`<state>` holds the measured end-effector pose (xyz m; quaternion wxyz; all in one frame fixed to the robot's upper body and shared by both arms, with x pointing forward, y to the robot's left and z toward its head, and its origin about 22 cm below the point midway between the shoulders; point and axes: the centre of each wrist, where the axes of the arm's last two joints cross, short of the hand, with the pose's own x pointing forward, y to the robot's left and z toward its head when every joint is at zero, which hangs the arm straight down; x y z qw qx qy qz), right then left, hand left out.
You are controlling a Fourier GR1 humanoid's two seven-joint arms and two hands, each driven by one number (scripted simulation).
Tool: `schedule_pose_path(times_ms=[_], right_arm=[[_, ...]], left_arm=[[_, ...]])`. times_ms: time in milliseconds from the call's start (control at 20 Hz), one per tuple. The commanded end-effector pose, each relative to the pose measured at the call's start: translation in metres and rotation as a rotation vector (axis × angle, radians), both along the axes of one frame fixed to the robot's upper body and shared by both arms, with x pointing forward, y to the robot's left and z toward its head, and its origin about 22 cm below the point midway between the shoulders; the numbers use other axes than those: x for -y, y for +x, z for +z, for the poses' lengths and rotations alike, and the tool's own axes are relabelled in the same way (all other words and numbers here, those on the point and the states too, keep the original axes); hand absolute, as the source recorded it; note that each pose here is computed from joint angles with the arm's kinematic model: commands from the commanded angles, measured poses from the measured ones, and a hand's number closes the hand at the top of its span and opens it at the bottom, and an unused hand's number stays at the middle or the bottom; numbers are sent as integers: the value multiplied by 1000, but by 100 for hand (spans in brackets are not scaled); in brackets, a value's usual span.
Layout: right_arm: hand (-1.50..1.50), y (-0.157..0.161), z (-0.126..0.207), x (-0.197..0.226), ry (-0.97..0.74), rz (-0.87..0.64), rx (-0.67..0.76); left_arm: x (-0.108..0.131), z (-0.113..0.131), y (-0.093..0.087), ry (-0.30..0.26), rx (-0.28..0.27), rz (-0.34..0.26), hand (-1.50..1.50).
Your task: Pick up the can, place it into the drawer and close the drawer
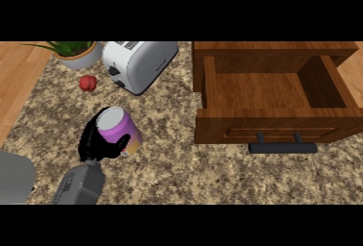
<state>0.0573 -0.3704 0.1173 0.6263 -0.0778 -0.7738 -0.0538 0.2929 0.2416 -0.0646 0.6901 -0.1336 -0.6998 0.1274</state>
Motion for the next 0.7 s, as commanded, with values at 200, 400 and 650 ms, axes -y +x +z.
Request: schedule_pose_path(times_ms=[200, 400, 650], right_arm=[[-150, 6, 3, -7, -3, -4, 1], [-150, 0, -2, -5, 8, -2, 6], [-150, 12, 10, -7, 6, -23, 18]], left_arm=[[22, 76, 24, 51, 97, 25, 150], [48, 104, 36, 76, 119, 16, 150], [71, 144, 41, 115, 120, -11, 150]])
